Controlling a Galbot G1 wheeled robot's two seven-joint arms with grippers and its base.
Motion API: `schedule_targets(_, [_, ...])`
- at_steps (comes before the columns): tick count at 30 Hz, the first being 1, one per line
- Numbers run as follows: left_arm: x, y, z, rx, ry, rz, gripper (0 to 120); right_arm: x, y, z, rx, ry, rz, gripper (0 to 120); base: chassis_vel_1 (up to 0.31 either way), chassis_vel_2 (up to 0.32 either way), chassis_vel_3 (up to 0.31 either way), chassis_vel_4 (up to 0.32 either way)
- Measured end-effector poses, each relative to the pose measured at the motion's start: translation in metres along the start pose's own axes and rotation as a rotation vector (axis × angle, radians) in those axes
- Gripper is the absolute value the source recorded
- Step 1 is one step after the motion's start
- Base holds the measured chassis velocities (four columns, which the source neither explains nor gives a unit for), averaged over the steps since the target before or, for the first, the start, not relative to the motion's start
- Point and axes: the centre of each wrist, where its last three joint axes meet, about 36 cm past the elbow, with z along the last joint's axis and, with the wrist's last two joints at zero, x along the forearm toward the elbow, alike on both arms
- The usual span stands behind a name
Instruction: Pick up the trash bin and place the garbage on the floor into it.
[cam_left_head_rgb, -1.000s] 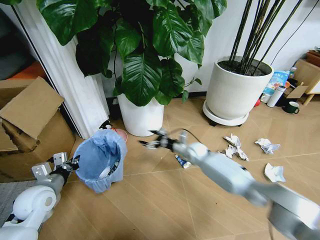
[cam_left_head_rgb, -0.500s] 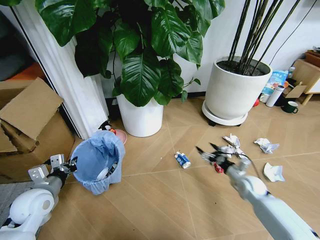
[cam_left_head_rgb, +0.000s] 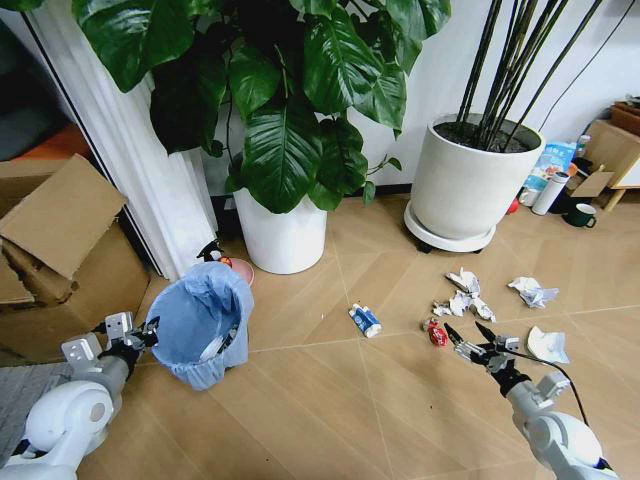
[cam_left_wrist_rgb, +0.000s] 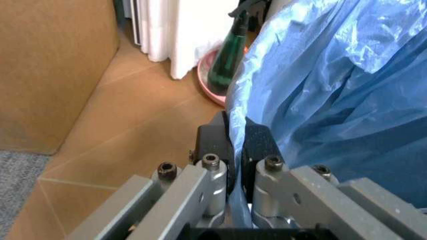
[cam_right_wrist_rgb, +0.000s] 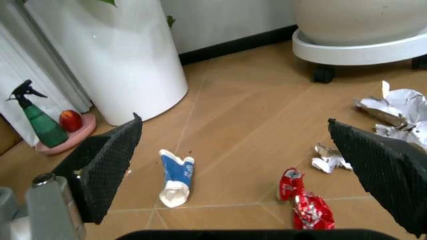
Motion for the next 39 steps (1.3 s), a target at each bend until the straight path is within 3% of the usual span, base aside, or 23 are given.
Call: schedule_targets(39, [0.0039,-0.0063,0.0000,-0.011,-0.006,0.006,0,0.0061,-0.0006,0.0062,0.013,0.007,-0.037,100,-0.062,0.034,0.062,-0.033])
